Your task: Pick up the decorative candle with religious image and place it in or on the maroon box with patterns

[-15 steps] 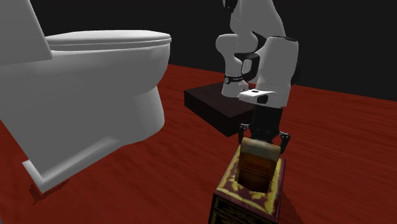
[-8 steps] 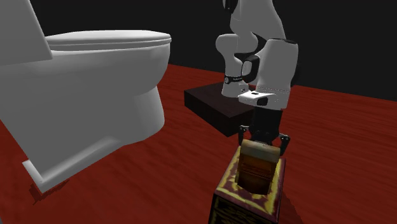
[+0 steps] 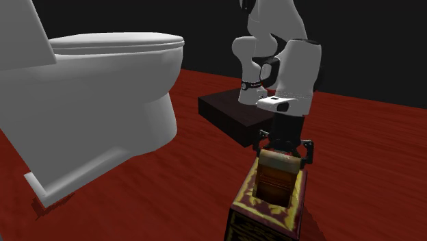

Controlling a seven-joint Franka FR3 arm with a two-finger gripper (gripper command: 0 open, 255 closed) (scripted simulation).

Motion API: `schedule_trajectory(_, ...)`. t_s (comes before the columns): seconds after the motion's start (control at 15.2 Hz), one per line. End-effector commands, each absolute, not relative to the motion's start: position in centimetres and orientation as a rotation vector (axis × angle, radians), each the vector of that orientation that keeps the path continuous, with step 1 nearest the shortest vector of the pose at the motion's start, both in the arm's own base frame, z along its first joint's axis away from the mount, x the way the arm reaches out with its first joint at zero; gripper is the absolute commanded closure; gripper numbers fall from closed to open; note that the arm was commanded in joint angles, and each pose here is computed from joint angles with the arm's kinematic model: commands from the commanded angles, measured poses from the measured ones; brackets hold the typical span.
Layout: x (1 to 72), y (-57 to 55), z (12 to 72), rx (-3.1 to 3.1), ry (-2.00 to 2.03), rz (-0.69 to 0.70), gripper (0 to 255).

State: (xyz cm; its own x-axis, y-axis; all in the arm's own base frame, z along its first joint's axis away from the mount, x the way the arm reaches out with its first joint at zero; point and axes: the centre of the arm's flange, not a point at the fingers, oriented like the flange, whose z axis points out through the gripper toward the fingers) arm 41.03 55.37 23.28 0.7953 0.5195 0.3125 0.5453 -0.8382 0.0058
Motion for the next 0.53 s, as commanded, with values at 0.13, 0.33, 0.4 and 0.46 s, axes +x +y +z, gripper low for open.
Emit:
schedule_trajectory(0.13, 39.8, 54.6, 27.6, -2.896, -0.860, -0.468, 0)
schedule_trajectory(0.33, 39.8, 54.6, 27.6, -2.896, -0.860, -0.468, 0)
schedule_trajectory(0.4, 39.8, 54.6, 27.6, -2.896, -0.860, -0.468, 0)
schedule_trajectory(0.46, 39.8, 54.6, 27.6, -2.896, -0.860, -0.468, 0)
